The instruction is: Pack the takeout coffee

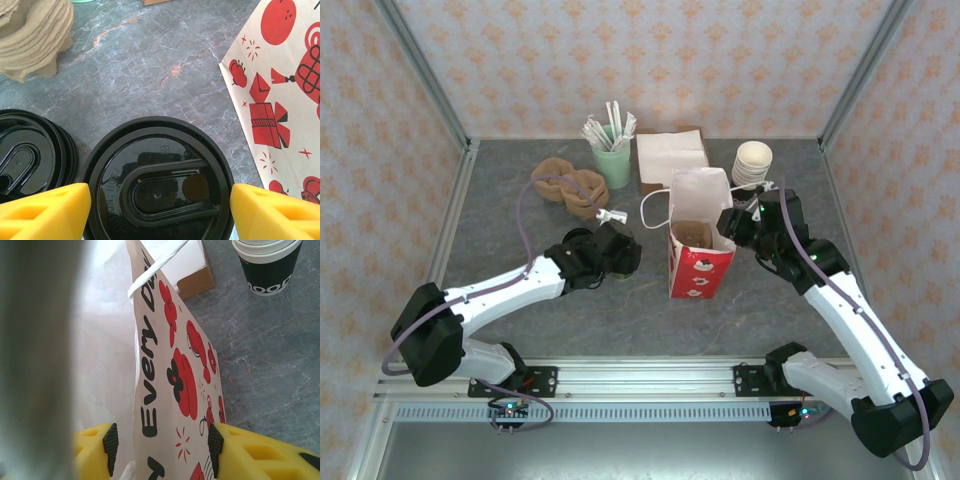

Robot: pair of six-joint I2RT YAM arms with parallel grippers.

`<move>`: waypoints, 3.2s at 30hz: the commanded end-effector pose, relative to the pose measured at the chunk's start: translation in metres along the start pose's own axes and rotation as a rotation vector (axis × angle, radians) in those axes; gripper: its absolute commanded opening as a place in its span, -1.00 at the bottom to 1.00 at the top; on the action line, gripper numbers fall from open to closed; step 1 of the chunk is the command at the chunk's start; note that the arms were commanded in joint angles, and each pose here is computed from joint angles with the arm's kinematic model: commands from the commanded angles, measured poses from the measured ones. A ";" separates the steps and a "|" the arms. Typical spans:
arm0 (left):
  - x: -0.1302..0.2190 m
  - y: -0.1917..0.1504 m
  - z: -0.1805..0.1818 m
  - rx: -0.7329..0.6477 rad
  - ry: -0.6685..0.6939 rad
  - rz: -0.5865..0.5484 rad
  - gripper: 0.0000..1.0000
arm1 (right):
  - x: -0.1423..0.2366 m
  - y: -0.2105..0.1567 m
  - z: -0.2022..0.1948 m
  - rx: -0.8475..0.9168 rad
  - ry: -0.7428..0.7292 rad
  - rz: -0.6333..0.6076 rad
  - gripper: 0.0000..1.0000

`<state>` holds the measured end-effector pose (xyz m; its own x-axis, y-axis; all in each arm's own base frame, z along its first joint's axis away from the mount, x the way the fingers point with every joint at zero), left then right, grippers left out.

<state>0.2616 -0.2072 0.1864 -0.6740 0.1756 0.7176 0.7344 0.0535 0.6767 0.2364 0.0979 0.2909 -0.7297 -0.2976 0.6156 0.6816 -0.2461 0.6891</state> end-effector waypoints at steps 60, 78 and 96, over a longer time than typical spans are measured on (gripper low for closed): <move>-0.009 0.004 0.001 -0.123 -0.017 0.133 0.54 | 0.000 0.004 0.000 0.005 0.008 -0.020 0.07; -0.020 -0.004 0.002 -0.135 -0.004 0.155 0.27 | 0.001 0.003 -0.002 0.003 0.002 -0.020 0.07; 0.012 0.023 0.001 -0.083 -0.031 0.058 0.19 | -0.003 0.003 -0.002 -0.027 0.007 -0.024 0.06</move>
<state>0.2693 -0.2090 0.1896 -0.5881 0.2156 0.7795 0.7859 -0.0756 0.6138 0.2399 0.0980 0.2869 -0.7255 -0.2942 0.6222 0.6869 -0.2526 0.6815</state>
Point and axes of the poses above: each hand's point on the last joint's axis, 136 mm out from that joint toward the fingers, its own x axis back along the fingers, its own z axis along the line the jaws close on, y = z × x, the point moved 6 cm from there along x, back along the fingers, and after that the axes turned 7 degrees about x, right-handed, at the moved point
